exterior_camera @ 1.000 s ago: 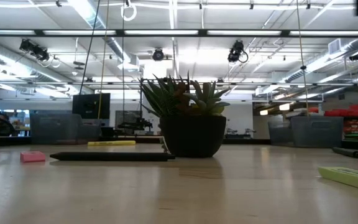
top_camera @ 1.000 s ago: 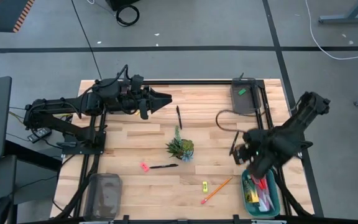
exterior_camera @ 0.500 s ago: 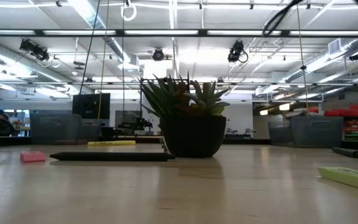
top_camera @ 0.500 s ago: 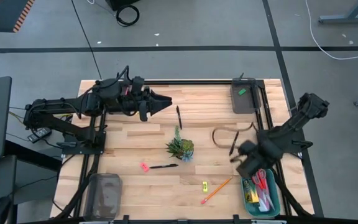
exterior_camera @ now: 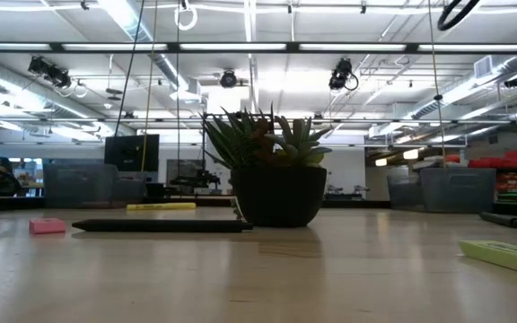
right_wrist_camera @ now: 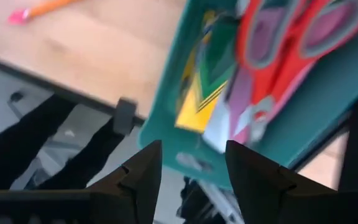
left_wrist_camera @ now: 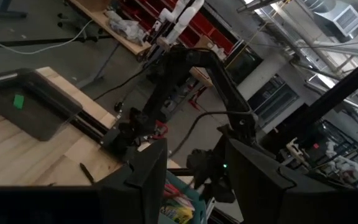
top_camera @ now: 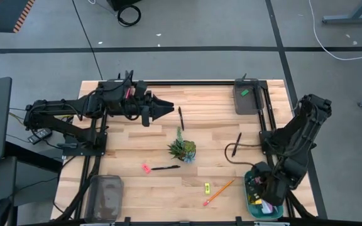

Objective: Sort crayons/erasers/pens/pencils in bins
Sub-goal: Put the red scissors into the green bin

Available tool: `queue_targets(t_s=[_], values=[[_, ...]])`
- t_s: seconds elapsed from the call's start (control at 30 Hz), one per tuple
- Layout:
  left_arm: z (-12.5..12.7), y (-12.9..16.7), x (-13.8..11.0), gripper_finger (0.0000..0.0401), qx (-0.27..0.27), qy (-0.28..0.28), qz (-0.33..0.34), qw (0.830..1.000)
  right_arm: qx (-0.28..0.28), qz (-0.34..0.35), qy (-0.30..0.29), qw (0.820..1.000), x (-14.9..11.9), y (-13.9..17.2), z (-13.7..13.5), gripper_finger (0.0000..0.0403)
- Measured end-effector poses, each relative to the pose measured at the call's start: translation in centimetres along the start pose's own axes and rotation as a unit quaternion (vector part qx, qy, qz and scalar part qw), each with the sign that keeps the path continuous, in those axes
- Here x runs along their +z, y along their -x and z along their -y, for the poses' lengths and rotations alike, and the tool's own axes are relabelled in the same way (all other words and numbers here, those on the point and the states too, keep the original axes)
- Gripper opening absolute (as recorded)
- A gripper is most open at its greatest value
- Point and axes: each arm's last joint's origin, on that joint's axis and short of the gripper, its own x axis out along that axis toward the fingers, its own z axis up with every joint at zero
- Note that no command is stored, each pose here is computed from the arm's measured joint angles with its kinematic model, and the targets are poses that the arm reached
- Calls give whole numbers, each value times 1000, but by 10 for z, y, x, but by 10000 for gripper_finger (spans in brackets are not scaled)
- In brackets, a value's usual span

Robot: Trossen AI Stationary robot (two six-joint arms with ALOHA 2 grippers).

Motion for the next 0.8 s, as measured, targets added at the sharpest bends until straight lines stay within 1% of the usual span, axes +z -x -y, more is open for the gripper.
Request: queue_targets(t_s=[0.13, 0.2, 0.3, 0.4, 0.63, 0.8], values=[[0, 0, 1, 172, 1, -4, 1, 1000, 3, 17, 9, 1000, -7, -16, -6, 183], [0, 0, 1, 172, 1, -3, 1, 1000, -13, 27, 7, 1000, -7, -26, -9, 183], [0, 0, 0, 172, -1, 5, 0, 1000, -50, 22, 0, 999, -9, -41, -12, 183], [2, 0, -1, 172, -4, 10, -2, 1000, -71, 24, -2, 997, -12, -54, -14, 184], [3, 0, -2, 172, -6, 25, -4, 1000, -81, 60, -1, 995, -11, -70, -16, 184], [4, 0, -3, 172, -7, 32, -5, 999, -99, 64, -5, 993, -9, -80, -19, 184]])
